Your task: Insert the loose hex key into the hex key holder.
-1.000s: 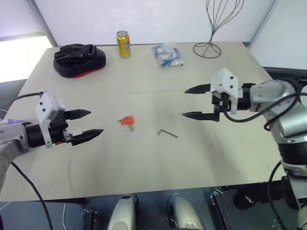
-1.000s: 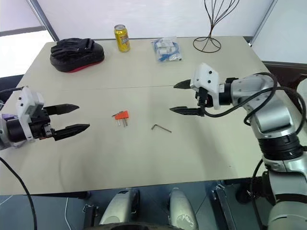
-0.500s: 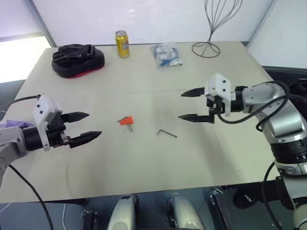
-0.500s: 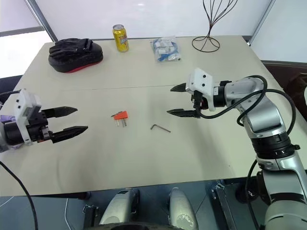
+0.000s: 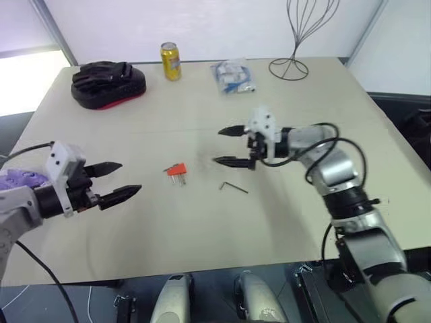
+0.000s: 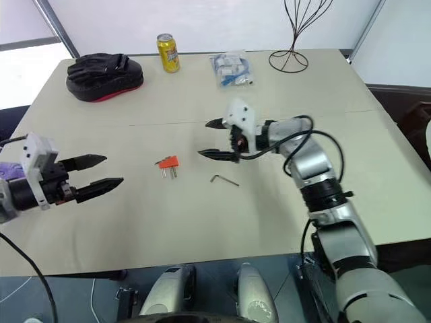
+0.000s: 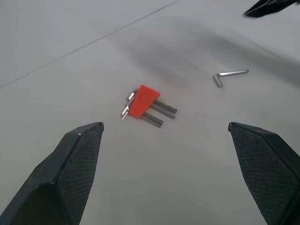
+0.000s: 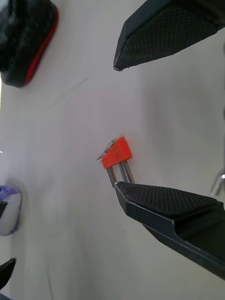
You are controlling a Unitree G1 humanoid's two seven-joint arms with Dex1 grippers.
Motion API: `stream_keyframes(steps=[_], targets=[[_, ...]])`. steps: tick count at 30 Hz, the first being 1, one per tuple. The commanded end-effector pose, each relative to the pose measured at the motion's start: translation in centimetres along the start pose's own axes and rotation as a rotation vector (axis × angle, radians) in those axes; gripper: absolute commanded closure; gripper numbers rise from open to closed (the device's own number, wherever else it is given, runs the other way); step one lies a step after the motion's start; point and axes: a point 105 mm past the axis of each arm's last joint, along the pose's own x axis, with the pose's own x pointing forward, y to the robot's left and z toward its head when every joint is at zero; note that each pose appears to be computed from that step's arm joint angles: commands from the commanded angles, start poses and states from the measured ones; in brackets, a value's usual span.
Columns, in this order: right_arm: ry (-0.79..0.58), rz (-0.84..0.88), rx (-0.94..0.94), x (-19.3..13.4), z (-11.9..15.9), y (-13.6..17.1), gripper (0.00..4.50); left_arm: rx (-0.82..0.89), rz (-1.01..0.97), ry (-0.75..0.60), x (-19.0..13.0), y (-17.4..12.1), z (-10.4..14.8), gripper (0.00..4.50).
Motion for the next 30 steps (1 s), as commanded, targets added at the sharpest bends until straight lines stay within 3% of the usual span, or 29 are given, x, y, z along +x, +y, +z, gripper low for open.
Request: stream_keyframes(steps=[1, 15, 30], targets=[[-0.023, -0.034, -0.082, 1.9, 0.4, -0.8, 0.56, 0.025, 0.016, -0.030, 0.0, -0.6, 0.7, 0.04], [0.026, -0.059, -0.158, 6.6, -4.0, 0.7, 0.56, 0.004, 0.076, -0.020, -0.5, -2.0, -0.5, 0.04], [0.025, -0.082, -0.157, 9.2, -5.0, 2.2, 0.56, 0.007, 0.104, -0.007, -1.3, -1.4, -0.5, 0.04]])
